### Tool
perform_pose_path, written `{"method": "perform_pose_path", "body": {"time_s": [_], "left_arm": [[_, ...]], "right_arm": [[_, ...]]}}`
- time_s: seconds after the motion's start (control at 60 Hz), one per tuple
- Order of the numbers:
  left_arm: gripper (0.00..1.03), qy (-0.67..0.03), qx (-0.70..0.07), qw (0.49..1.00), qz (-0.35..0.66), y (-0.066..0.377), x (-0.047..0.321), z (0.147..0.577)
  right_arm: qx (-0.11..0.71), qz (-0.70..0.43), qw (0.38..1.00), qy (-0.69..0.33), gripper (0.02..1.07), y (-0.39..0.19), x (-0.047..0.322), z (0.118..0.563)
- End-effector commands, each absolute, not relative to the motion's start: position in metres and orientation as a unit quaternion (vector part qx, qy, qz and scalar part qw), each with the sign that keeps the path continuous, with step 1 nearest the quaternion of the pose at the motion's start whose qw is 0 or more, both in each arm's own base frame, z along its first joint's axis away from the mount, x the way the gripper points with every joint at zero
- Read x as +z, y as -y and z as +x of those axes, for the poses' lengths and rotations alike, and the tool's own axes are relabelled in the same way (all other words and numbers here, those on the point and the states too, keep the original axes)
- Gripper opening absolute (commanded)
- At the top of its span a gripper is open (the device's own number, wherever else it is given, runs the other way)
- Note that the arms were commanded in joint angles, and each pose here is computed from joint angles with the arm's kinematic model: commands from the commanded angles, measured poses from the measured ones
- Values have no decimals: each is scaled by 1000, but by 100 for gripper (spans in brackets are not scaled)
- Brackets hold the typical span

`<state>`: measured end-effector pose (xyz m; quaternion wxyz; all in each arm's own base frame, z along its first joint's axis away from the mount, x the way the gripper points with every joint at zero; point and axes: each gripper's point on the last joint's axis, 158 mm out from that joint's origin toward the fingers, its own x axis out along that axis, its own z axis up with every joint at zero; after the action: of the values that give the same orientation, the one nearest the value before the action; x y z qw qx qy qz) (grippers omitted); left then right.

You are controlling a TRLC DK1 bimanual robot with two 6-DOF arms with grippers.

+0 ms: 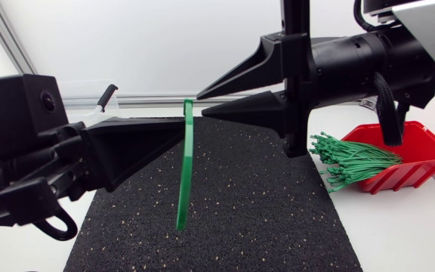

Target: Take a green cable tie from the red box, thread the tail through the head to close it, then place it in the transparent bin on the left.

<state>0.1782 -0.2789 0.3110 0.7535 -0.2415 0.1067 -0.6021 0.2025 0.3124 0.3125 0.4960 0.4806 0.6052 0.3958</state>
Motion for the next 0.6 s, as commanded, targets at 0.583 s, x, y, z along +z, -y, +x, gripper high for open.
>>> {"method": "perform_pose_path", "body": {"time_s": [0.583], "left_arm": [[4,-99,-612,750,-231,281,313,178]], "right_arm": [[396,484,492,-606,33,-321,318,210]]}}
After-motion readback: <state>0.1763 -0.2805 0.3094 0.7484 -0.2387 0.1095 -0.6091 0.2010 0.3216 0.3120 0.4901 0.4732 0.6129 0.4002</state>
